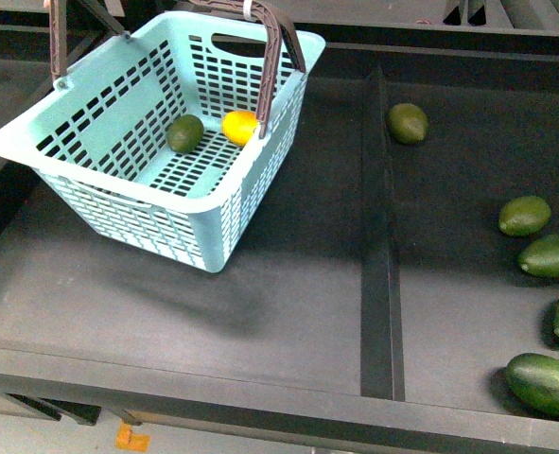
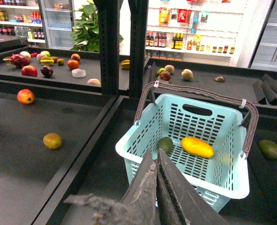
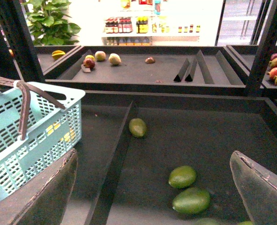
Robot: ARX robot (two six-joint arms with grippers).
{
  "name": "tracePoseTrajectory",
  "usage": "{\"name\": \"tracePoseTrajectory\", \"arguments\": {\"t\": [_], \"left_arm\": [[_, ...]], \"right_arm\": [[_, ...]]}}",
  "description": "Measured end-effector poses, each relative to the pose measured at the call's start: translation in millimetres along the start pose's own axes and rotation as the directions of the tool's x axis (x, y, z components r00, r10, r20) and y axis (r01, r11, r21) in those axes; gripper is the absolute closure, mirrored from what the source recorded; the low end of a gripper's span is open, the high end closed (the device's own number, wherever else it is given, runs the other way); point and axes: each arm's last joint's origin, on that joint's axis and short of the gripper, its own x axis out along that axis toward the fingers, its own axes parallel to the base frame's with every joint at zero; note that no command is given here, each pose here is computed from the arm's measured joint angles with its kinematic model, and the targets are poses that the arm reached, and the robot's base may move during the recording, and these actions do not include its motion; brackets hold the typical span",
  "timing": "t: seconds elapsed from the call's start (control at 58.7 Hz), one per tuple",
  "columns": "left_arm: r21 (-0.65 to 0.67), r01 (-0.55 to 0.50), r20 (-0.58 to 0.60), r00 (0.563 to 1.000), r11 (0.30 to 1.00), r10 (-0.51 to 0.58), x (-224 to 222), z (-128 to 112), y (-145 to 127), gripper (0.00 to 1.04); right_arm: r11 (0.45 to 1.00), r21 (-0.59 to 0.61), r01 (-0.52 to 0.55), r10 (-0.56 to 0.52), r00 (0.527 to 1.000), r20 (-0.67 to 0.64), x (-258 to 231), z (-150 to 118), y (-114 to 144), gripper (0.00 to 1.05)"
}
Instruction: Pick mango and avocado into basket
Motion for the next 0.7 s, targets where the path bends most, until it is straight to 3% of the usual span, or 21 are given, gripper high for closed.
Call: {"name": "tracePoseTrajectory", "arguments": {"t": [0.221,0.46,0.63,0.664,0.698], "left_arm": [[-0.001,0.000,0.000,1.000,1.000,0.000,0.0,0.0,0.0,1.02],[0.000,0.000,0.000,1.000,1.000,0.000,0.0,0.0,0.0,0.52],[0.000,0.000,0.000,1.000,1.000,0.000,0.0,0.0,0.0,0.11],[0.001,0.000,0.000,1.000,1.000,0.000,0.0,0.0,0.0,0.07],[0.001,0.000,0.000,1.000,1.000,0.000,0.0,0.0,0.0,0.09]], "right_arm": [[1.000,0.000,0.000,0.000,1.000,0.000,0.0,0.0,0.0,0.09],[1.000,0.000,0.000,0.000,1.000,0.000,0.0,0.1,0.0,0.09],[1.000,0.000,0.000,0.000,1.000,0.000,0.0,0.0,0.0,0.09],[1.000,0.000,0.000,0.000,1.000,0.000,0.0,0.0,0.0,0.09],[1.000,0.000,0.000,0.000,1.000,0.000,0.0,0.0,0.0,0.09]]}}
